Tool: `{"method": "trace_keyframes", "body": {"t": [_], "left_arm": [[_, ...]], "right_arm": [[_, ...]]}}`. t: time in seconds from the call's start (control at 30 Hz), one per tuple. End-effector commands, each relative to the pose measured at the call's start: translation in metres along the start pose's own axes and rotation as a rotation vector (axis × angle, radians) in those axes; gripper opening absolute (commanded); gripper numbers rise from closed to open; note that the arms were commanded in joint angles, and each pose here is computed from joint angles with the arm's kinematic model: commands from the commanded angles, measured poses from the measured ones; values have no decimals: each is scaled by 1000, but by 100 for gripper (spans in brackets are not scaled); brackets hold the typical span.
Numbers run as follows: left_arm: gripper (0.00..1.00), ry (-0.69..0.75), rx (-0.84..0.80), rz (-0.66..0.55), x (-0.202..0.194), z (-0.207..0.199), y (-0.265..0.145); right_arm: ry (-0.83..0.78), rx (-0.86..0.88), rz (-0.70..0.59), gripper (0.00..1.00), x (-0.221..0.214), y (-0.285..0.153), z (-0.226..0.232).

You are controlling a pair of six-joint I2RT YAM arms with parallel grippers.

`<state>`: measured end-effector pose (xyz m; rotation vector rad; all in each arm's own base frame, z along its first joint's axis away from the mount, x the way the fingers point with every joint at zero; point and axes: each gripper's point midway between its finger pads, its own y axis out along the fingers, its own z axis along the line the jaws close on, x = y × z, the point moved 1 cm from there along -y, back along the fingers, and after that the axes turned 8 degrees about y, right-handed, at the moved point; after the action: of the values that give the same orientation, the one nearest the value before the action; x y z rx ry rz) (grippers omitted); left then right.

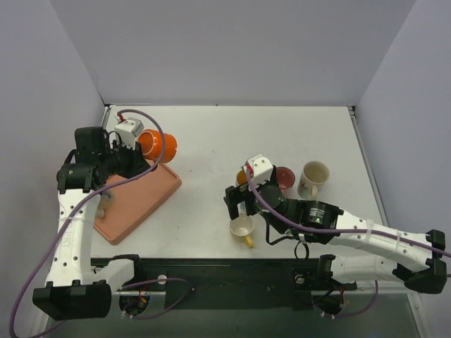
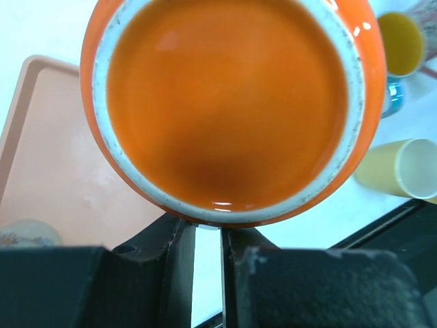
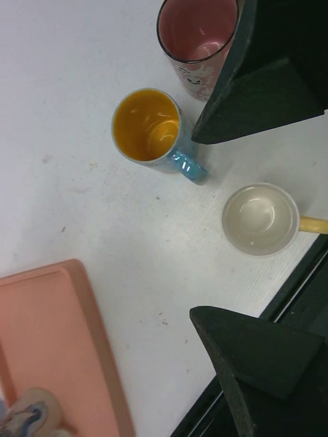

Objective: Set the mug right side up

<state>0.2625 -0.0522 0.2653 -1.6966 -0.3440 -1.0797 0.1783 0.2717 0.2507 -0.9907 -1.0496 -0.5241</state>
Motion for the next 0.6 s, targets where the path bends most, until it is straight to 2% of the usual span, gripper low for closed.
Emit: {"method": "trace_keyframes", "body": {"t": [0.0,0.03,0.13,0.27,0.57], "left_arm": [[0,17,-132,-170,57,-33,-20],[0,22,-187,-180,64,-47,-20],[0,32,-265,-211,78,-66,-21],[0,38,-357,-241,91,-87,-29],[0,19,-540,-280,107,-125,-45]], "right_arm": [[137,80,-213,100,51,-13,-2],[186,99,-267,100,67,-15,-5],[269,197,-311,100,84,-19,0],[331,231,-397,100,102,-27,-3],[400,374,-472,99,129,-39,20]]}}
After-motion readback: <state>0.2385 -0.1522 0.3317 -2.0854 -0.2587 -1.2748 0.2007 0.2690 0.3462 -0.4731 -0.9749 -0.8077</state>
